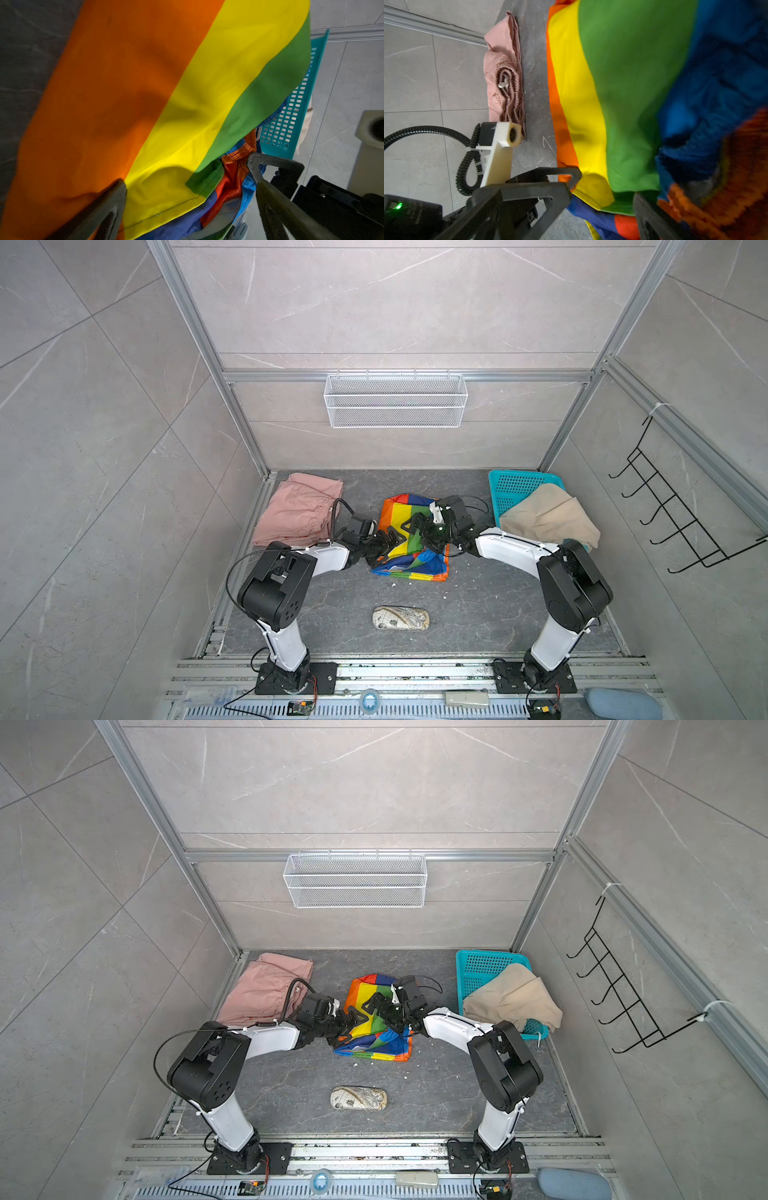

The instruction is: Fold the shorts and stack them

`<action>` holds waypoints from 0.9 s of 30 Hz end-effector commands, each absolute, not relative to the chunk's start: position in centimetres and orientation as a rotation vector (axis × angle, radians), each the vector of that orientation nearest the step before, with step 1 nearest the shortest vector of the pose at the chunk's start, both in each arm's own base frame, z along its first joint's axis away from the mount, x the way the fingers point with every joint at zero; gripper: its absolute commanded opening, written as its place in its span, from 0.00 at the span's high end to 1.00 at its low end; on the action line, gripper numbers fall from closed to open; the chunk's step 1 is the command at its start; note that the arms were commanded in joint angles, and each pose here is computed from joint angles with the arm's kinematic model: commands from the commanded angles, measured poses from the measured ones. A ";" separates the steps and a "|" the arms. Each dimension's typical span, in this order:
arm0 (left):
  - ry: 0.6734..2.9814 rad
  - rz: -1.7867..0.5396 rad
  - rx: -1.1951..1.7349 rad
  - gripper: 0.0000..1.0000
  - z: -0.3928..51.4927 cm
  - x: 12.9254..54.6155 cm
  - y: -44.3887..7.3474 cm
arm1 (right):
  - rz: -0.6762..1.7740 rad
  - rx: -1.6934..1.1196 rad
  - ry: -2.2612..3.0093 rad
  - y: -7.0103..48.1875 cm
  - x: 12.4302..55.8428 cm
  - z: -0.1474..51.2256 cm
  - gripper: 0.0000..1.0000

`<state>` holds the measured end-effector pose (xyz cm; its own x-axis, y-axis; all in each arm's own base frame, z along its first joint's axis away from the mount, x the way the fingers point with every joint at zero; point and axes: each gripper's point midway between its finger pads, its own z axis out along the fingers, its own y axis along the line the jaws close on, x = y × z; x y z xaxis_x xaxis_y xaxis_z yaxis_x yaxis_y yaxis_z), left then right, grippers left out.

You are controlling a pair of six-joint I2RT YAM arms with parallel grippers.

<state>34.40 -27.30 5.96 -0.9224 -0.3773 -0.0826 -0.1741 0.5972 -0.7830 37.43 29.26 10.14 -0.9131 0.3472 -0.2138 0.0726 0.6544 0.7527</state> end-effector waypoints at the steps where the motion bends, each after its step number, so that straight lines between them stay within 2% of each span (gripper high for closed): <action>1: 2.543 -1.241 -0.469 0.01 6.5 34.7 -27.1 | 1.137 0.380 2.589 28.3 35.6 7.3 0.00; 10: 2.570 -1.199 -0.493 0.01 4.9 34.2 -26.5 | 0.951 0.391 2.704 22.7 30.7 3.0 0.00; 13: 2.546 -1.177 -0.384 0.01 7.3 35.1 -26.7 | 0.975 0.343 2.678 22.8 30.7 4.7 0.00; 20: 2.539 -0.876 -0.020 0.01 14.3 37.3 -25.2 | 0.916 0.206 2.544 21.8 32.4 12.0 0.00; 27: 2.692 -0.808 0.087 0.01 12.0 38.0 -24.7 | 0.855 0.245 2.569 19.3 32.7 11.2 0.00</action>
<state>39.74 -25.90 15.80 -0.8928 -0.1543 -0.4232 0.1527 0.7802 -0.6066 33.80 20.55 12.79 -0.8780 0.3189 -0.3570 0.0078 0.7553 0.6553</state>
